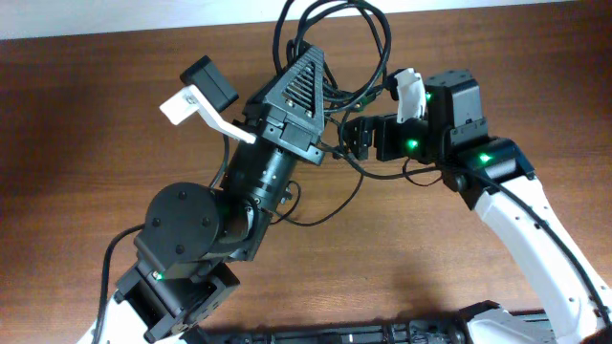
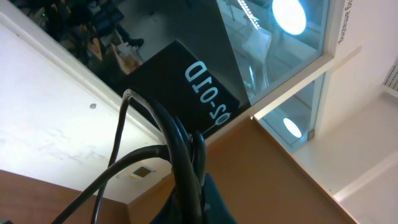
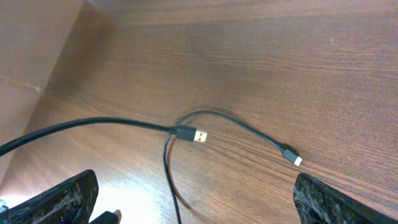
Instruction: Untangle cables
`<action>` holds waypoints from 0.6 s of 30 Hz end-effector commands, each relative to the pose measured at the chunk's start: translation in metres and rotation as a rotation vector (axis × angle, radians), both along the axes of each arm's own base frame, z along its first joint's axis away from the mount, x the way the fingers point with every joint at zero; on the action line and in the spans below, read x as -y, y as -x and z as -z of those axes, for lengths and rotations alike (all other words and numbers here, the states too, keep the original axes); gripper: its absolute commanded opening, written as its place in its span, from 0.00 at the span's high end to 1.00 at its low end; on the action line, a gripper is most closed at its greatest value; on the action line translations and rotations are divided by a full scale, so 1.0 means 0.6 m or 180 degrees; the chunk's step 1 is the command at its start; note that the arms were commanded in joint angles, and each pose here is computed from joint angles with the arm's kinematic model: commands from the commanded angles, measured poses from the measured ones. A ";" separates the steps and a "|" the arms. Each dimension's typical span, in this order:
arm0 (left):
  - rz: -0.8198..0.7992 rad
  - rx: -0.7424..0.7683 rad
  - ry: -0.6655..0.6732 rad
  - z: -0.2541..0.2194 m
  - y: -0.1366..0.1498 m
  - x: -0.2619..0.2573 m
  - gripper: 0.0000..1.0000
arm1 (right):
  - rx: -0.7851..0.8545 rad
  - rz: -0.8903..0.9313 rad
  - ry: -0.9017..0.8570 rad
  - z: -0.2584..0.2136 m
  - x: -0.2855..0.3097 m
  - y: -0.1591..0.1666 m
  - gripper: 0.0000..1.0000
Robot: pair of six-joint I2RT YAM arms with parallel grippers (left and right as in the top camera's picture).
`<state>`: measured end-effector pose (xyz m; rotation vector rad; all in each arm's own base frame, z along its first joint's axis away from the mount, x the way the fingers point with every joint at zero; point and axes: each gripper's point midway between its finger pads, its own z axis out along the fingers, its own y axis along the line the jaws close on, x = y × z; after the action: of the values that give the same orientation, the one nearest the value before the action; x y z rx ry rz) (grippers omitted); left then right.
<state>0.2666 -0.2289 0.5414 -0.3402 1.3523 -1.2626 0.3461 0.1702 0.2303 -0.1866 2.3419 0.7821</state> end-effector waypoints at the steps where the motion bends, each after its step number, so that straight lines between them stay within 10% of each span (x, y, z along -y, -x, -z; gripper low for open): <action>1: -0.0295 0.0104 -0.0018 -0.020 -0.003 -0.030 1.00 | 0.0079 -0.0055 0.0117 0.002 0.006 -0.001 0.00; 18: -0.1379 0.0014 -0.0654 0.008 -0.032 -0.105 1.00 | -0.0065 0.0091 0.0872 0.053 0.064 0.013 0.01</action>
<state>0.2856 -0.1823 0.5336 -0.4280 1.3144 -0.8568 0.3363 0.1409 0.2005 -0.2495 2.4584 0.5206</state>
